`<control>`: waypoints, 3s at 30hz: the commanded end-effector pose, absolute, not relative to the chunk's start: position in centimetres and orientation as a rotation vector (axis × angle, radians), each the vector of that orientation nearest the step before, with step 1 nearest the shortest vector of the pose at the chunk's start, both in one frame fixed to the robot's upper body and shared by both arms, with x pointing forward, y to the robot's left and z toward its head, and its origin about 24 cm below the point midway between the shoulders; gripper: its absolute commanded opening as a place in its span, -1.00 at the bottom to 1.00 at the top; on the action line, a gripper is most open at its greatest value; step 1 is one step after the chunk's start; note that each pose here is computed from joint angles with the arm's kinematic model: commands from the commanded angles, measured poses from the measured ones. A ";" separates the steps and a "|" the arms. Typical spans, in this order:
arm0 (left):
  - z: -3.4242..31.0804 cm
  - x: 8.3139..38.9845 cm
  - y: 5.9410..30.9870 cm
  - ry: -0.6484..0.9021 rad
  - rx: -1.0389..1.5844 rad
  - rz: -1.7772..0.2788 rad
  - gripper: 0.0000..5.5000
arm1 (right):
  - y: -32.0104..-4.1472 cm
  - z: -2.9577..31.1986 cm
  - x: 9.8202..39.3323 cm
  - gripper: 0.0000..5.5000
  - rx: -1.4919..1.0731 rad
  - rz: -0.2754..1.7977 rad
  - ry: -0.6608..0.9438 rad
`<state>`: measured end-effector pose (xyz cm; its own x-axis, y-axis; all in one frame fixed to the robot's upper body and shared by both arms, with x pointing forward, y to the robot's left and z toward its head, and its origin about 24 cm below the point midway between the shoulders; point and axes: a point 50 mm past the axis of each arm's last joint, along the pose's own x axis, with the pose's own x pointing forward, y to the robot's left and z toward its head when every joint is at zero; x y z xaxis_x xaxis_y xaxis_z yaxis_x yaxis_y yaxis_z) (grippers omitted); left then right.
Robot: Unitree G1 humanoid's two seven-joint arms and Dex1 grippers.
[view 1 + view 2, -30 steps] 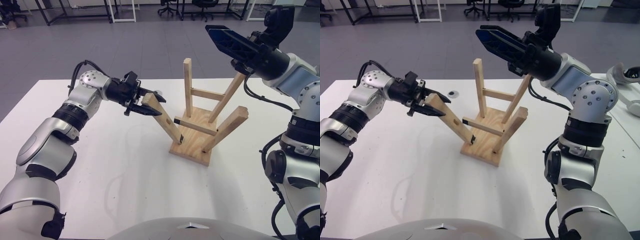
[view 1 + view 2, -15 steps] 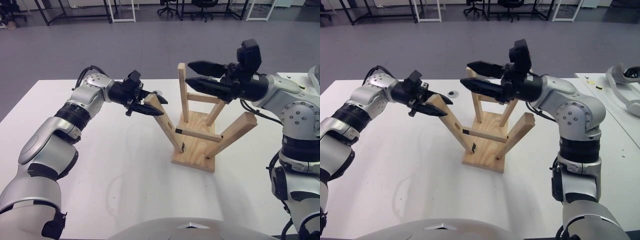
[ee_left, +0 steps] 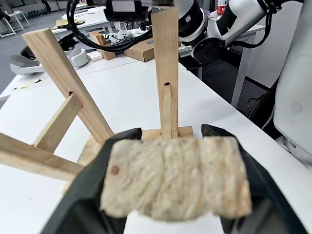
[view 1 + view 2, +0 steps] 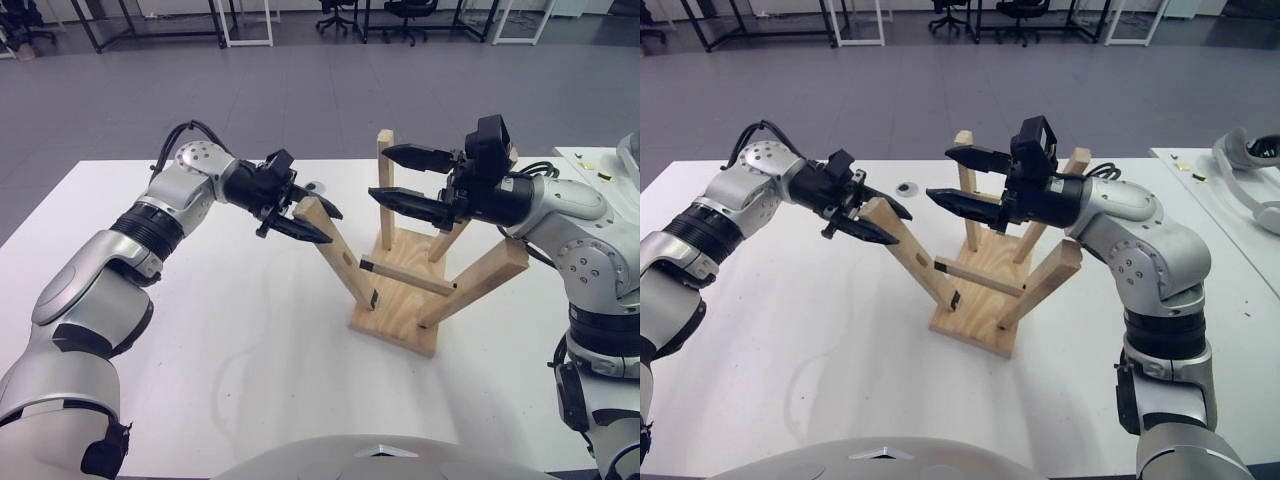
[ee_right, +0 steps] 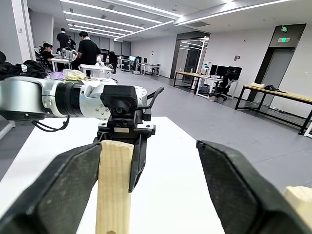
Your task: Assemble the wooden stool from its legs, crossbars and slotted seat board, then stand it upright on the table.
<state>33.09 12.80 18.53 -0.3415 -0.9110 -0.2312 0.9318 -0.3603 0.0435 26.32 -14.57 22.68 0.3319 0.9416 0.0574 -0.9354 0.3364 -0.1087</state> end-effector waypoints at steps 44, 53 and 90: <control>20.8 31.8 5.6 0.334 0.748 -1.897 -0.26 | -17.1 27.7 22.9 0.32 -0.068 1.060 -0.290; 20.4 31.8 4.8 0.379 0.706 -1.930 -0.26 | -15.9 22.9 23.0 0.32 0.068 1.019 -0.149; 15.2 29.4 1.8 0.615 0.668 -1.888 -0.26 | -16.3 22.6 24.0 0.32 0.151 0.905 -0.205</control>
<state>30.04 1.52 21.31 -0.2901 -0.7666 -0.5729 0.9102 -0.4060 0.0824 23.34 -16.26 23.55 0.5640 0.7798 0.2716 -0.8094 0.5872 -0.0049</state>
